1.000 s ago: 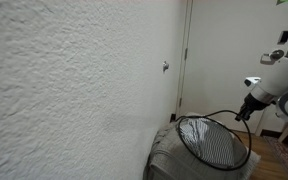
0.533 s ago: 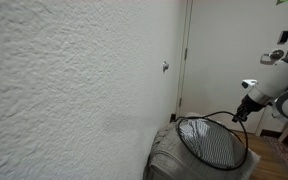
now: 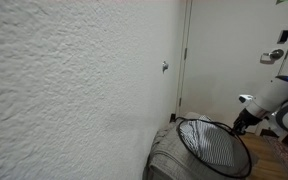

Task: Untangle the wire

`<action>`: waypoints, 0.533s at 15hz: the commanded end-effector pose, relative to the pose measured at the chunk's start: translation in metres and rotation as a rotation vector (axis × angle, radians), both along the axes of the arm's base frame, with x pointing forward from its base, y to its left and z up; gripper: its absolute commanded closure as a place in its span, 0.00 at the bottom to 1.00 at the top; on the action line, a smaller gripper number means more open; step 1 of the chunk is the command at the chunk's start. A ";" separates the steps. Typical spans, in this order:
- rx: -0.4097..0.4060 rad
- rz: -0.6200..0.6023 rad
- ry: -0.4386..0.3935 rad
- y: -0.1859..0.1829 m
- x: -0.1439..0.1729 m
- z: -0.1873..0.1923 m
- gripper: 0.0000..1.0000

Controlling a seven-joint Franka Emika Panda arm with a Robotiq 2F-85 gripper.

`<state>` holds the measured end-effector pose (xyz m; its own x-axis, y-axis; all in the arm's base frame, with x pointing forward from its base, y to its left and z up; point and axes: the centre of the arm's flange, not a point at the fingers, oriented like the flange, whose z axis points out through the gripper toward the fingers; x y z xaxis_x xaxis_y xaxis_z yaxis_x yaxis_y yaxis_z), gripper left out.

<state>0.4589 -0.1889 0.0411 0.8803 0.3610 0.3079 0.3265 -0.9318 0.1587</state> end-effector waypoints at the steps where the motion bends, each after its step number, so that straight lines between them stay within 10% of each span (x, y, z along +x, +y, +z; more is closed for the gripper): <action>1: 0.005 0.054 -0.015 -0.011 0.000 -0.007 0.94; 8: -0.011 0.082 -0.030 -0.004 -0.002 0.012 0.93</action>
<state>0.4581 -0.1960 0.0396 0.8589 0.3999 0.3199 0.3677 -0.9164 0.1582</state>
